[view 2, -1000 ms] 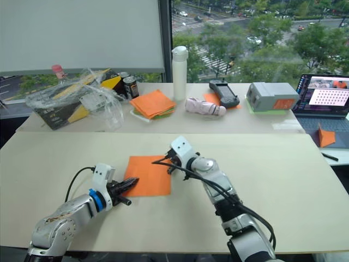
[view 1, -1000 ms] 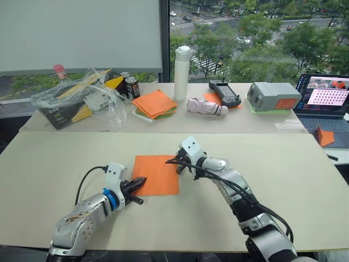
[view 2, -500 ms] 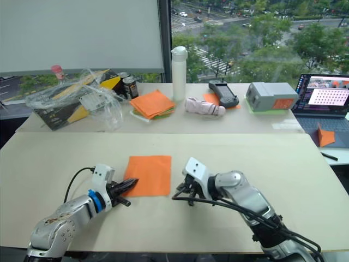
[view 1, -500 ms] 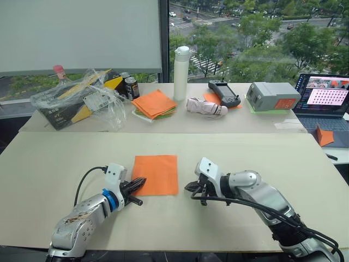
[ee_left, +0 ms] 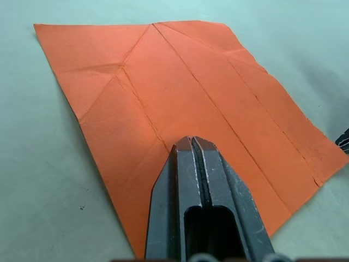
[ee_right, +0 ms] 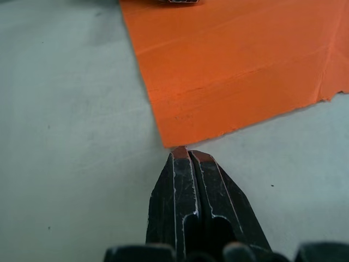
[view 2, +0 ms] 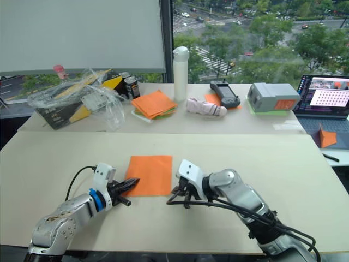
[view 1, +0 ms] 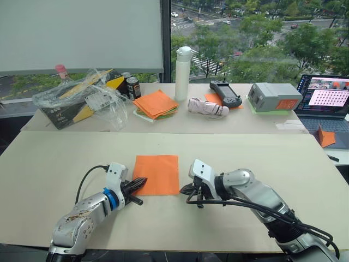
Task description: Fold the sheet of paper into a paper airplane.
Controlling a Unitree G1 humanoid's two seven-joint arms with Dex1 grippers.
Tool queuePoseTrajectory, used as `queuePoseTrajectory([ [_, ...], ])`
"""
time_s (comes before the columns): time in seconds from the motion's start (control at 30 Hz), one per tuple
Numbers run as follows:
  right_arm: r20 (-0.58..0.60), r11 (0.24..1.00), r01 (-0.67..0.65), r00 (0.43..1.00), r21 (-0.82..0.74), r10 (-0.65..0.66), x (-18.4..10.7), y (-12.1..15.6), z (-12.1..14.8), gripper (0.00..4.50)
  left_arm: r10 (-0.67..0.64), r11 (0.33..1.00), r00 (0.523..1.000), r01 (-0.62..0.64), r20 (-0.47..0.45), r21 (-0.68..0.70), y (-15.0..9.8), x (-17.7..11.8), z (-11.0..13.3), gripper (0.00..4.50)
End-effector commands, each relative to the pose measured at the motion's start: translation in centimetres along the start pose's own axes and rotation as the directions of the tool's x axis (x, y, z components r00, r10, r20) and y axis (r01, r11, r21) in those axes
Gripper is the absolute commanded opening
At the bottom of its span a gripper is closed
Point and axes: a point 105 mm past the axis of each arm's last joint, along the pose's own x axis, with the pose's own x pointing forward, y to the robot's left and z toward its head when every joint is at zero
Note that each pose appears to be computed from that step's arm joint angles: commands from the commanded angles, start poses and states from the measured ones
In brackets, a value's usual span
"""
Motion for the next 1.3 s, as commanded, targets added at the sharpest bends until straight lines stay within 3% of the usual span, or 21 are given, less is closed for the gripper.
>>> queuePoseTrajectory([
  [0.03, 0.008, 1.0, -0.025, 1.0, -0.018, 0.025, 0.4, 0.5, 0.3, 0.03, 0.018, 1.0, 1.0, -0.018, -0.021, 0.006, 0.4, -0.4, -0.3, 0.0],
  [0.73, 0.18, 0.996, 0.029, 0.983, 0.088, -0.045, 0.5, -0.6, 2.9, 0.03, 0.017, 1.0, 1.0, -0.017, -0.023, 0.009, 0.3, -0.2, -0.4, 0.0],
  [1.3, 0.224, 0.993, 0.046, 0.972, 0.105, -0.068, 1.5, -0.9, 3.9, 0.03, -0.017, 0.999, 0.996, 0.02, -0.084, 0.039, -0.9, 0.6, -1.9, 0.0],
])
